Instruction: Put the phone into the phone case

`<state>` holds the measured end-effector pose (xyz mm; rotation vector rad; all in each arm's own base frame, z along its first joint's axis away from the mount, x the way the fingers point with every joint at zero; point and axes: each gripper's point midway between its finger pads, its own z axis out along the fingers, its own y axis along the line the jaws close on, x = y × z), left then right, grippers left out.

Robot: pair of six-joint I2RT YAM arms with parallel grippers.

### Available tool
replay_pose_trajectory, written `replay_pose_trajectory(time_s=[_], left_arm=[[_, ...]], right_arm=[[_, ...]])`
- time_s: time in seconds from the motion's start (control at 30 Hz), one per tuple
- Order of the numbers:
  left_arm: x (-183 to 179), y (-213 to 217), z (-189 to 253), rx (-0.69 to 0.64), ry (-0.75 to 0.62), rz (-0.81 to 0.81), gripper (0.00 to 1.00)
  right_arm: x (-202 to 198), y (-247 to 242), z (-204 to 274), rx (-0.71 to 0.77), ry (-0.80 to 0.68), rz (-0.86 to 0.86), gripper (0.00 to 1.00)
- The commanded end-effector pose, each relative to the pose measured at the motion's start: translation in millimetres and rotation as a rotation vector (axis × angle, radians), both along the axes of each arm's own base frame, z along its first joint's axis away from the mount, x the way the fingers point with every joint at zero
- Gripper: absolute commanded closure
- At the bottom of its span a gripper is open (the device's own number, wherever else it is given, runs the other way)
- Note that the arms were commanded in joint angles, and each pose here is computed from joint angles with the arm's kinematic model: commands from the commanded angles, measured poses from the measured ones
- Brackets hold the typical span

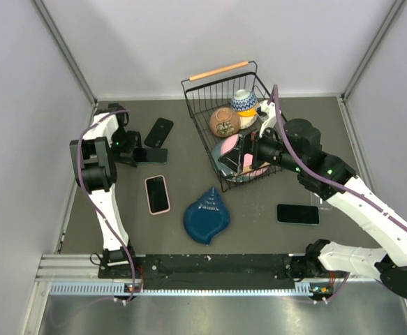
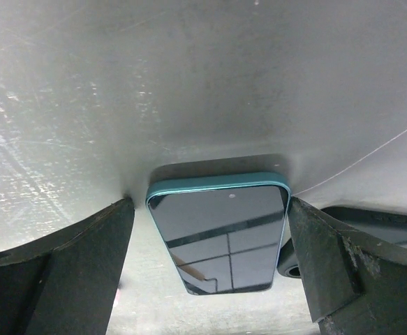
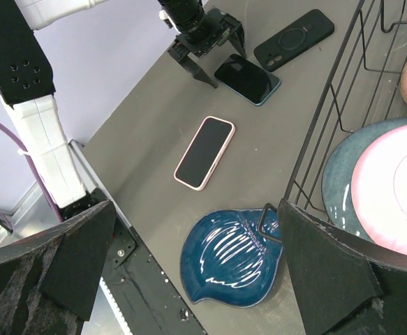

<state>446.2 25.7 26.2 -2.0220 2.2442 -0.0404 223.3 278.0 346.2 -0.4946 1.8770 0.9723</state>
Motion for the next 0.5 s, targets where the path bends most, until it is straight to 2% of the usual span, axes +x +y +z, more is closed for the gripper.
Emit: replay_pose_trajectory(time_s=[0.0, 0.17, 0.27, 0.33, 0.47], left_arm=[[-6, 7, 3, 0.037, 0.04, 0.043, 0.04], [-13, 7, -5, 0.042, 0.082, 0.039, 0.07], [-18, 8, -6, 0.041, 0.103, 0.034, 0.16], [-18, 10, -4, 0.052, 0.099, 0.024, 0.27], [-16, 19, 4, 0.082, 0.079, -0.004, 0.39]], right_arm=[[3, -4, 30, 0.039, -0.07, -0.017, 0.01], [4, -3, 29, 0.034, -0.067, -0.015, 0.01], [5, -4, 25, 0.026, -0.06, -0.019, 0.01], [4, -4, 24, 0.027, -0.056, -0.02, 0.01], [4, -3, 27, 0.037, -0.053, -0.019, 0.01]])
